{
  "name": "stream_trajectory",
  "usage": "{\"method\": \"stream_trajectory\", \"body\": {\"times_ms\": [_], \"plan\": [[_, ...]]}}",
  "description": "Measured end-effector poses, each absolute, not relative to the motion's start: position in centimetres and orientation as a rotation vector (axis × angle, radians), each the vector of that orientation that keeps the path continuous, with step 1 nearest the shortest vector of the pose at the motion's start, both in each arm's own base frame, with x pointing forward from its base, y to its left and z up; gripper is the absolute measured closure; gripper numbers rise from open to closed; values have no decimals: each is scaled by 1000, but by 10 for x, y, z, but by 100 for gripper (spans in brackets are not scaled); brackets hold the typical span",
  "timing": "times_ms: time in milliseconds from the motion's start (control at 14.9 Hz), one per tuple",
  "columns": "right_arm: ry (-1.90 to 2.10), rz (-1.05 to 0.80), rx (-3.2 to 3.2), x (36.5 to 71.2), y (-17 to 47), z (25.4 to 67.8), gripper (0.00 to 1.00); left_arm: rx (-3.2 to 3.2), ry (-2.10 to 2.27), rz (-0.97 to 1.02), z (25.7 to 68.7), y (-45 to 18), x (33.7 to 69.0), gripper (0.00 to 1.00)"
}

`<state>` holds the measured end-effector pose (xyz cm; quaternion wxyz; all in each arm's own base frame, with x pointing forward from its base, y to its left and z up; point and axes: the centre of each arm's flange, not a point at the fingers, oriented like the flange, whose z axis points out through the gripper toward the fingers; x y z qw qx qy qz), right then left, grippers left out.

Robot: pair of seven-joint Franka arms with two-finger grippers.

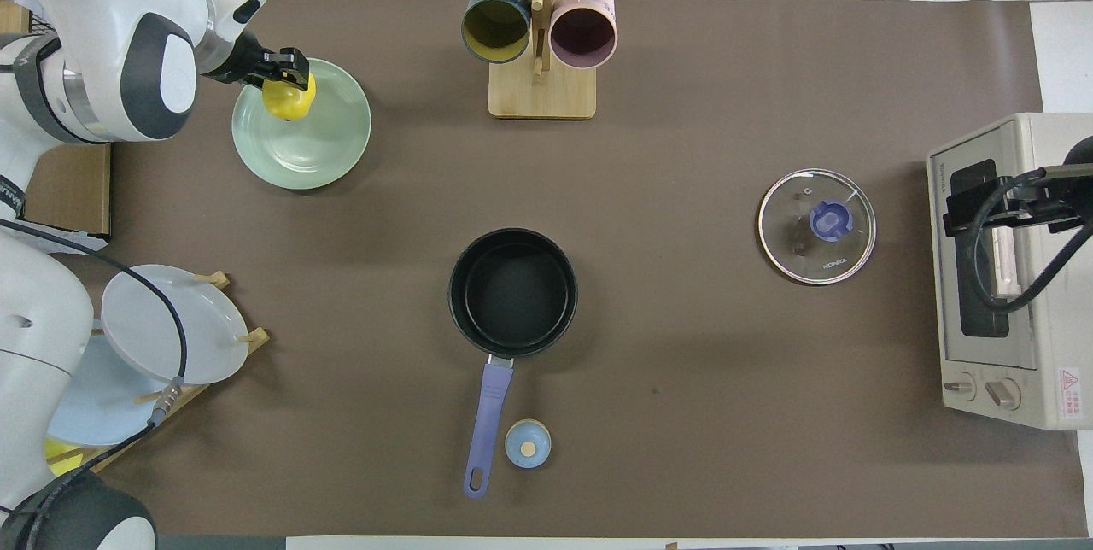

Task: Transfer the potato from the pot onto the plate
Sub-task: 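Carry the potato with the left gripper over the pale green plate, then lower the potato onto the plate and open the left gripper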

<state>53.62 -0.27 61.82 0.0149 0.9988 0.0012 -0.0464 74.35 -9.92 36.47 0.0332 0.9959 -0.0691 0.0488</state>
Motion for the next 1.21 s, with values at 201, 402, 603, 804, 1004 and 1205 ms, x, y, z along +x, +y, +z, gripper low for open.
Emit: {"method": "stream_trajectory", "body": {"times_ms": [201, 402, 603, 804, 1004, 1205], "plan": [[4, -145, 3109, 536, -2, 618, 0, 3065, -220, 149, 352, -100, 740, 41], [4, -145, 3110, 536, -2, 618, 0, 3064, -252, 137, 343, -101, 736, 41], [8, -145, 3110, 536, -1, 618, 0, 3071, -279, 158, 353, -100, 736, 23], [17, -145, 3110, 536, 2, 618, 0, 3076, -283, 178, 385, -98, 733, 0], [18, -148, 3110, 536, 3, 617, 0, 3084, -282, 191, 459, -92, 715, 0], [17, -150, 3110, 536, 2, 617, 0, 3098, -287, 177, 548, -88, 675, 0]]}}
